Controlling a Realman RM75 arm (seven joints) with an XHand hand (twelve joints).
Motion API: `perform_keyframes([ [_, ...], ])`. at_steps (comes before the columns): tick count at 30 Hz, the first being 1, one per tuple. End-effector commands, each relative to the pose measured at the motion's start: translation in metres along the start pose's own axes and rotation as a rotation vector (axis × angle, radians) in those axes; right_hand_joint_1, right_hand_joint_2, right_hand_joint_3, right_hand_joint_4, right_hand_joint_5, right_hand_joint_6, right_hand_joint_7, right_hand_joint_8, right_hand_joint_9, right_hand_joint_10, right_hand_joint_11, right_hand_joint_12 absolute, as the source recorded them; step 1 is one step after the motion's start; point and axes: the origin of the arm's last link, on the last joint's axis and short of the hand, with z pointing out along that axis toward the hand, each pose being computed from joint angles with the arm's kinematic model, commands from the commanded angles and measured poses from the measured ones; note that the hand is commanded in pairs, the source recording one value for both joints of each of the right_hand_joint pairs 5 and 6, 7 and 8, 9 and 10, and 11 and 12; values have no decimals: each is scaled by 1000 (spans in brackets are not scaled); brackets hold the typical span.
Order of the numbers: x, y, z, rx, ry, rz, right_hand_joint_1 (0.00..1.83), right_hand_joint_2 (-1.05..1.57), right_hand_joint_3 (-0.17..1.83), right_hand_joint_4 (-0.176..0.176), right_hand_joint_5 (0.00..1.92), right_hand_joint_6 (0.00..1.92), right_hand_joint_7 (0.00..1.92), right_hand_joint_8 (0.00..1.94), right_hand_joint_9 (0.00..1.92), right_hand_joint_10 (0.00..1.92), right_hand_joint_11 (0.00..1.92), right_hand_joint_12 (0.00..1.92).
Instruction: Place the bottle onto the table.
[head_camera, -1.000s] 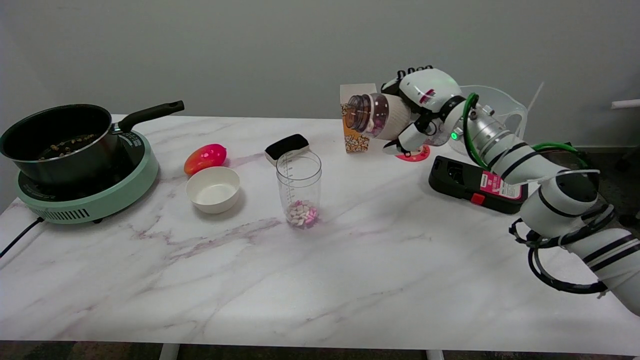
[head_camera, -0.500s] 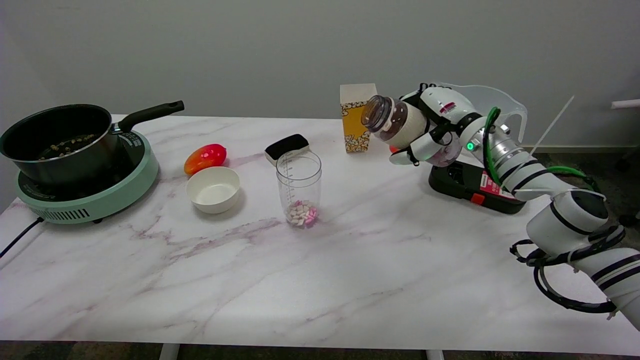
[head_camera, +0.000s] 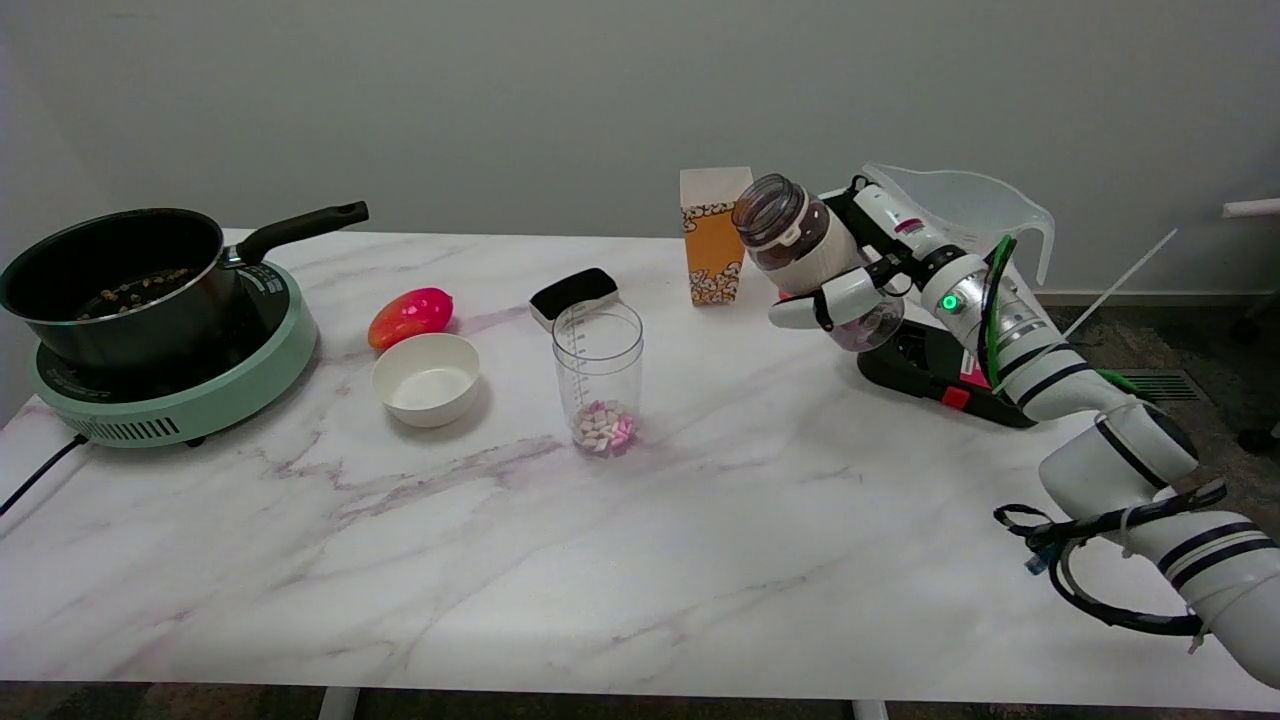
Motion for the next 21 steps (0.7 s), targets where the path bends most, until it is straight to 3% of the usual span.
perform_keyframes([
  [1,-34,23,6,58,205,330,1227,1571,421,0,1920,1920,1709,1709,1570,1570,1307,1307],
  [13,-81,44,-3,-1,321,518,1236,1571,413,0,1920,1920,1715,1715,1578,1578,1315,1315],
  [21,-108,48,-11,-43,319,609,1238,1571,410,0,1920,1920,1717,1717,1581,1581,1316,1316],
])
